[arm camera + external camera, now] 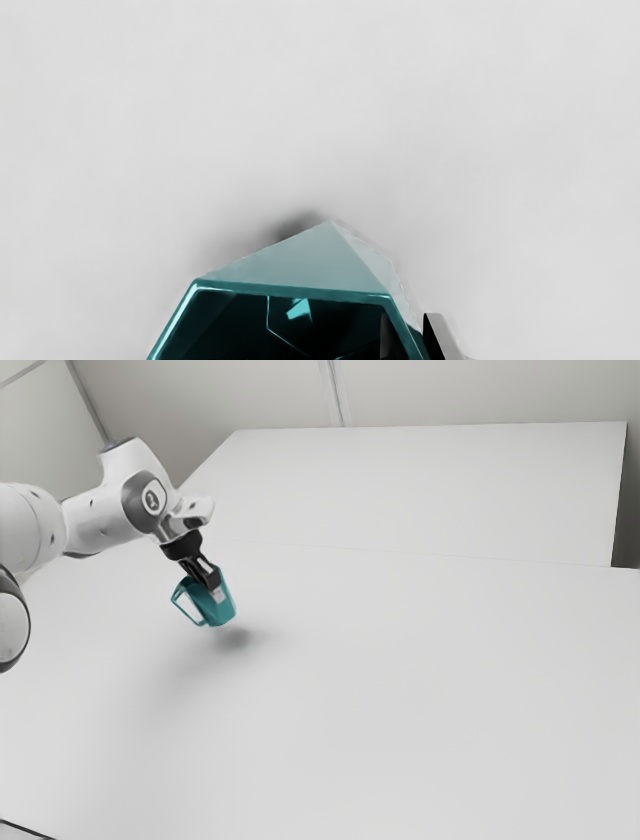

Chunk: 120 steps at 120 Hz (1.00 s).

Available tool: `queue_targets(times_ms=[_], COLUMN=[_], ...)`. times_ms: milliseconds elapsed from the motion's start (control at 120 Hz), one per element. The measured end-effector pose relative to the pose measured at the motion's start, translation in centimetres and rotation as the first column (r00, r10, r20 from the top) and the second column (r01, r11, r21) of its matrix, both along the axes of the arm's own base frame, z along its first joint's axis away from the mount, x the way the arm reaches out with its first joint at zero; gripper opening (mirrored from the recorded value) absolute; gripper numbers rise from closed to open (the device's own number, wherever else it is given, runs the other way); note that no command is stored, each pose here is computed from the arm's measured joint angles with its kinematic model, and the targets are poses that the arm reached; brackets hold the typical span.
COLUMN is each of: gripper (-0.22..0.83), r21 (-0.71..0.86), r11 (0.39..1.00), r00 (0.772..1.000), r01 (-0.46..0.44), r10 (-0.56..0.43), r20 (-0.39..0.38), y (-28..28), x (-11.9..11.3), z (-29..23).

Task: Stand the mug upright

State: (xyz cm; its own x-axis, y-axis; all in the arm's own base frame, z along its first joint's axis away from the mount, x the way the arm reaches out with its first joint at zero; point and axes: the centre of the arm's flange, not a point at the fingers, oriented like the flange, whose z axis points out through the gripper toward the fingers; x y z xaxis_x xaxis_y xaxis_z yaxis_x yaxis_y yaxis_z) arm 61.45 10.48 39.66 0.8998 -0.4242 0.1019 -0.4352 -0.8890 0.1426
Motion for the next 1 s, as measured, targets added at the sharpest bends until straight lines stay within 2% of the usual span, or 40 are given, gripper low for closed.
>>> queue_targets(times_ms=[183, 533, 600, 750, 867, 925, 1000], gripper=[-0.16, -0.15, -0.06, 0.25, 0.41, 0.46, 0.50], r21=[0.159, 0.181, 0.177, 0.170, 0.166, 0.158, 0.147], r11=[0.985, 0.950, 0.945, 0.934, 0.927, 0.927, 0.934], r00=[0.997, 0.967, 0.962, 0.949, 0.941, 0.938, 0.933], r01=[-0.072, -0.254, -0.274, -0.314, -0.337, -0.339, -0.326], r10=[0.071, 0.247, 0.266, 0.306, 0.327, 0.320, 0.292], r20=[0.013, 0.062, 0.064, 0.072, 0.087, 0.134, 0.211], y=[2.2, 3.6, 3.5, 3.6, 3.6, 3.0, 1.4], x=[-0.2, -0.7, -0.6, -0.6, -0.4, 0.4, 1.7], z=[-2.3, -5.1, -5.4, -5.4, -4.6, -1.7, 4.6])
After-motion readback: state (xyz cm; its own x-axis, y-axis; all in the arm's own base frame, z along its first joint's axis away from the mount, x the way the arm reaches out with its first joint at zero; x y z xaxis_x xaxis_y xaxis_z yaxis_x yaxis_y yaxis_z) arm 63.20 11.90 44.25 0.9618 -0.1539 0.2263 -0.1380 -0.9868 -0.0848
